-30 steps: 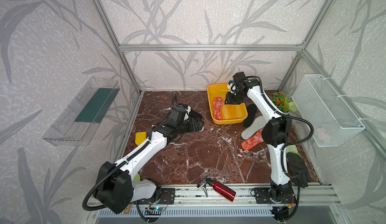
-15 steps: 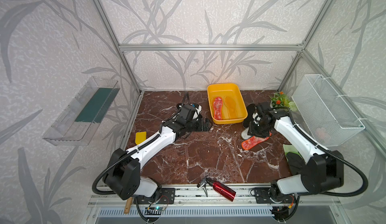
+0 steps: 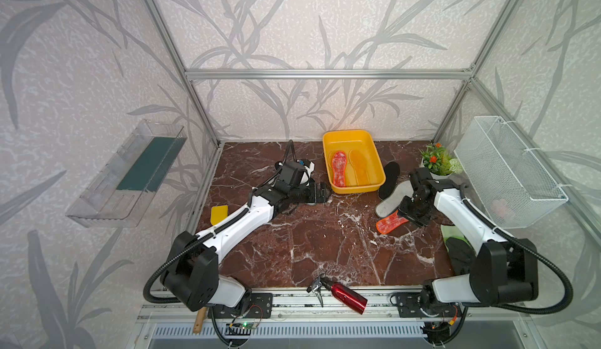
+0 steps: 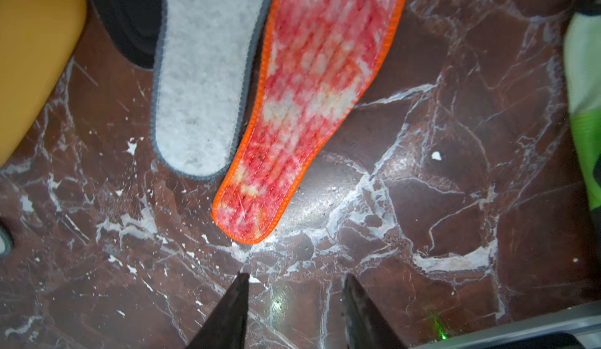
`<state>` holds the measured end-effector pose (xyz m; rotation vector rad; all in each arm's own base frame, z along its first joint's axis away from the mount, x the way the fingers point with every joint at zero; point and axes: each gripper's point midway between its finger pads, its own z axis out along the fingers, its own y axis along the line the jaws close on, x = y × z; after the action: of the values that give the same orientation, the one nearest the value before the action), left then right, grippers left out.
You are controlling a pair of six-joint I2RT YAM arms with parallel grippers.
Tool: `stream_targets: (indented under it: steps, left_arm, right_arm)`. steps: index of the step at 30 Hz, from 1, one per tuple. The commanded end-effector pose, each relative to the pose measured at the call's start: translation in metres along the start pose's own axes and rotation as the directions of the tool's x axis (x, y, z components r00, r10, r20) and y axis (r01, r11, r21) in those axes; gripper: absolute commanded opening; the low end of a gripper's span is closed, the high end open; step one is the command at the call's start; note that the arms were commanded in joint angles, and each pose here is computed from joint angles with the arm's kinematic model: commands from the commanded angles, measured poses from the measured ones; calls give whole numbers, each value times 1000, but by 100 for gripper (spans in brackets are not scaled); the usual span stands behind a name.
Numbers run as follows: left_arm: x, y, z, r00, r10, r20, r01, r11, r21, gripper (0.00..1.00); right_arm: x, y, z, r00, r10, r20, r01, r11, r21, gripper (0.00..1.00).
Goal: Put the insoles into the storage box
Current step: Pick up the insole from the center of the board.
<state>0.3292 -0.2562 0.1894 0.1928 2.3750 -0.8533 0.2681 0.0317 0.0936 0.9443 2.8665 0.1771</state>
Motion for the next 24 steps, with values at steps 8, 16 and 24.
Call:
stream_targets:
  steps: [8, 16, 24]
  left_arm:
    - [-1, 2, -7, 1000, 16, 8, -16, 1000, -22, 99]
    - [3, 6, -8, 1000, 19, -3, -19, 999, -34, 99]
    - [3, 9, -12, 1000, 22, 5, -22, 998, -55, 99]
  right_arm:
    - [-16, -13, 17, 994, 111, 20, -112, 991, 75, 47]
    - [-26, -12, 37, 992, 123, 12, -124, 990, 74, 45]
    - [-36, -23, 49, 987, 157, 14, -158, 985, 73, 45]
